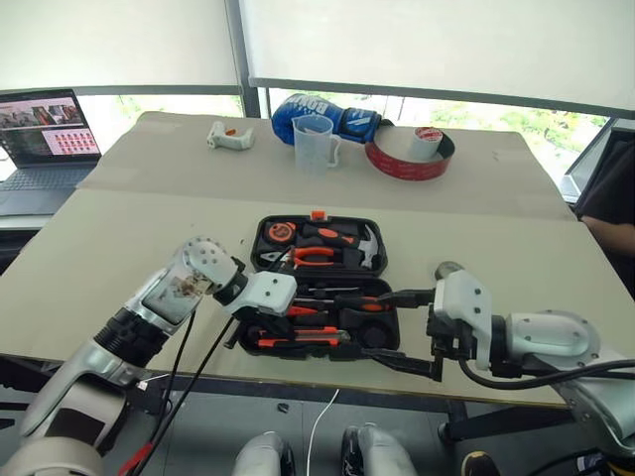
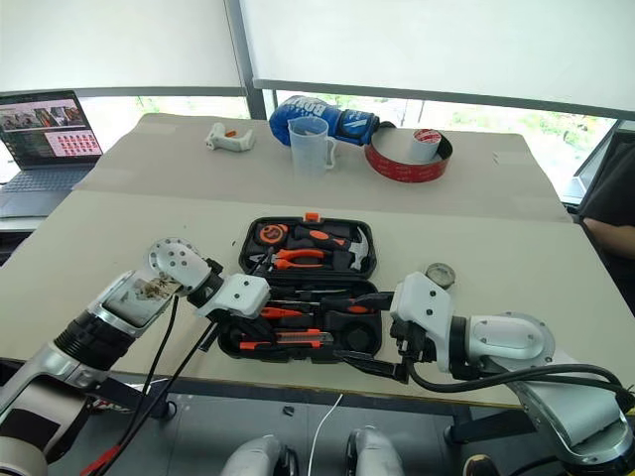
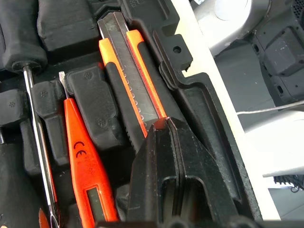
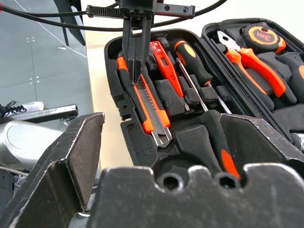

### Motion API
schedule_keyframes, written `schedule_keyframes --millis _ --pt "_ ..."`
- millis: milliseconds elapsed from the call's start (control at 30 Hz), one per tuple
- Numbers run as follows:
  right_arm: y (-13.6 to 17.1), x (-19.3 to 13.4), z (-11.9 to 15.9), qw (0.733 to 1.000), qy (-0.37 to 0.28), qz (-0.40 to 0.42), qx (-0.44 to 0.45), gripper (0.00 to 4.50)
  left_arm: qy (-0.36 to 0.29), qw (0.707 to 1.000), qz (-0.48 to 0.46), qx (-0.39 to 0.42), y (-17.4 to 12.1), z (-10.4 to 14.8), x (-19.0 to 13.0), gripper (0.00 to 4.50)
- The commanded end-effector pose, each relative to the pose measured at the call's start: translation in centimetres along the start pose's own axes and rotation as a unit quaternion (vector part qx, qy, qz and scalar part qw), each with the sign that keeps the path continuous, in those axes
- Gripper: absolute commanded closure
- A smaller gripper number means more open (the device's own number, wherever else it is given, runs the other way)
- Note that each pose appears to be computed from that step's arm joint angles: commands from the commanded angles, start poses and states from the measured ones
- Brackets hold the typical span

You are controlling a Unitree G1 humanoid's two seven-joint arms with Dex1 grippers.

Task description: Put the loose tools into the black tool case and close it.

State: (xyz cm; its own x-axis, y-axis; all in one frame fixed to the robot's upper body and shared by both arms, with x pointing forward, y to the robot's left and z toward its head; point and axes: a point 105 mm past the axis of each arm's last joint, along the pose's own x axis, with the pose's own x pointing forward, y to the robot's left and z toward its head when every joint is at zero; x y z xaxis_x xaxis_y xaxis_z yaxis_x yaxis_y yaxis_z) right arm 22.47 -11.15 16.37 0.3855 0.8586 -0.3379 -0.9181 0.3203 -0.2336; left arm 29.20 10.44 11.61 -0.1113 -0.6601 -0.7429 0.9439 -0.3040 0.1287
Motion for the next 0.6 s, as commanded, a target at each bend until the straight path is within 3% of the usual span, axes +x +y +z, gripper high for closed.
schedule_keyframes --millis 33,100,233,333,433,600 --pt "-1.0 -1.6 0.4 0.999 0.006 -0.036 -0.006 0.0 -0.041 0.997 0.04 -0.054 0.5 0.0 -2.5 4.23" --pt "-1.4 -2.5 -0.1 0.999 0.018 -0.05 0.006 0.0 -0.095 0.992 0.053 -0.067 0.3 1.2 -4.3 3.82" --pt "-2.9 -4.8 -1.8 0.995 0.055 -0.084 0.019 0.0 -0.176 0.974 0.115 -0.084 -0.3 2.1 -8.4 2.36" --pt "-5.5 -6.3 -3.0 0.99 0.081 -0.115 0.027 0.0 -0.194 0.963 0.157 -0.099 -1.6 1.9 -11.4 1.24" --pt "-7.8 -6.7 -3.5 0.987 0.088 -0.133 0.03 0.0 -0.209 0.958 0.159 -0.112 -1.9 2.6 -12.3 0.05" --pt "-11.1 -5.6 -5.0 0.986 0.107 -0.124 0.032 0.0 -0.24 0.946 0.187 -0.11 -0.3 3.8 -13.0 0.05"
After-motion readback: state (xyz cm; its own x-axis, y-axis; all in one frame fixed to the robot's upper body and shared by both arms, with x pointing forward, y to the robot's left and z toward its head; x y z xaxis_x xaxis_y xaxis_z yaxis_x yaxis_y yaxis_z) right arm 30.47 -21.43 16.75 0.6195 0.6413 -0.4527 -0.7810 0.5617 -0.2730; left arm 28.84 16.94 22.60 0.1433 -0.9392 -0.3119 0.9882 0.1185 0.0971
